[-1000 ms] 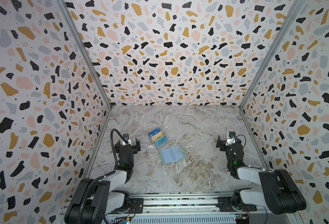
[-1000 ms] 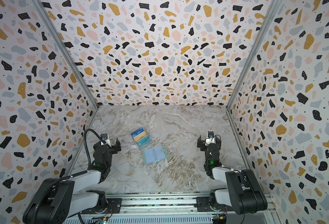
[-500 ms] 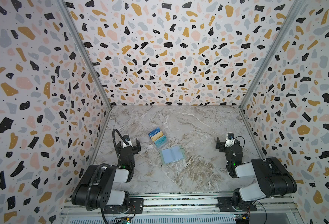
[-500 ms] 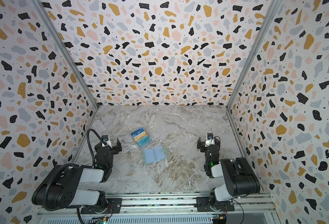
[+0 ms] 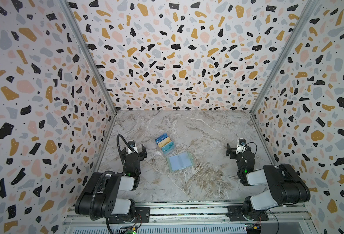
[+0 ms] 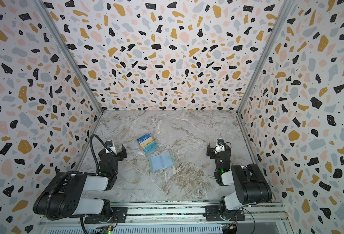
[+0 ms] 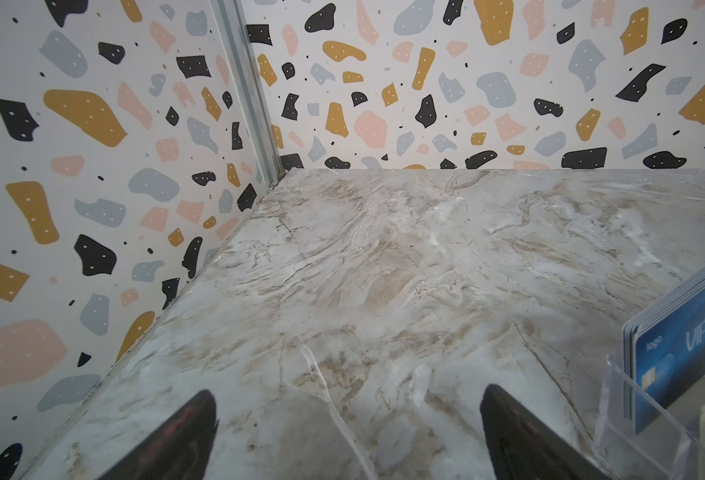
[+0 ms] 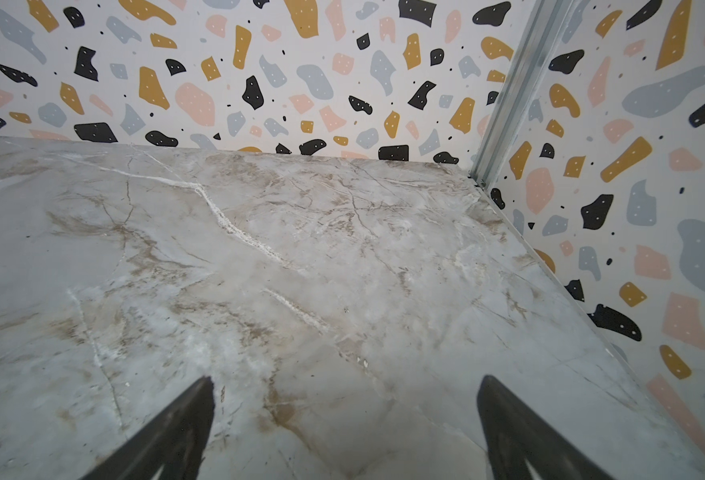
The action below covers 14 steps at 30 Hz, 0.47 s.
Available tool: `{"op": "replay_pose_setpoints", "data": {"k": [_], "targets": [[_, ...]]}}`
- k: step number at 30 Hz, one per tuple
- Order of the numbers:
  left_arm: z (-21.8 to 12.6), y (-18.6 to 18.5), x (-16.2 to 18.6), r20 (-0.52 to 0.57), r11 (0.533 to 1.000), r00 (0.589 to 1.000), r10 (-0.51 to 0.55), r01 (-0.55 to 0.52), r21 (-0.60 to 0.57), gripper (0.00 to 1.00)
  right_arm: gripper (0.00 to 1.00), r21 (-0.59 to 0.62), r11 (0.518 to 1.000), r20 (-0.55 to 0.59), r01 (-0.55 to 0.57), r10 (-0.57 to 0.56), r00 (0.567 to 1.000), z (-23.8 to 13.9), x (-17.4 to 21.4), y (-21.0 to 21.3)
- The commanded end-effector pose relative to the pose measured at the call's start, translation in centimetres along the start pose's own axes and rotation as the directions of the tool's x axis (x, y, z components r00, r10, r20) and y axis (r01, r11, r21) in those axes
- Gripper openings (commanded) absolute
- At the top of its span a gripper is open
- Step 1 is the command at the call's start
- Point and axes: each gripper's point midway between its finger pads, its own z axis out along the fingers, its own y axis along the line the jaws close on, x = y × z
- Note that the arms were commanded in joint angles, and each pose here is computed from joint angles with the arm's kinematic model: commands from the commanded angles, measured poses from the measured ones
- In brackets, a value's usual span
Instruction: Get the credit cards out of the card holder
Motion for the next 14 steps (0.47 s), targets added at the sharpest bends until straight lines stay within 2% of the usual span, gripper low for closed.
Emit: {"op": "replay_pose_setpoints", "data": {"k": [1,14], "targets": [[0.08,0.19,-2.01,0.073,0.999,0.997,-0.032,0.032,-0.003,1.00,0.99,0.001,1.000,0.043,-0.017,0.017,0.999,0.10,-1.35,-0.11],[0.06,0.22,-1.95,0.071,0.999,0.997,-0.031,0.031,-0.005,1.00,0.99,-0.044,0.999,0.037,0.004,-0.002,0.999,0.42,-1.37,0.71]]}}
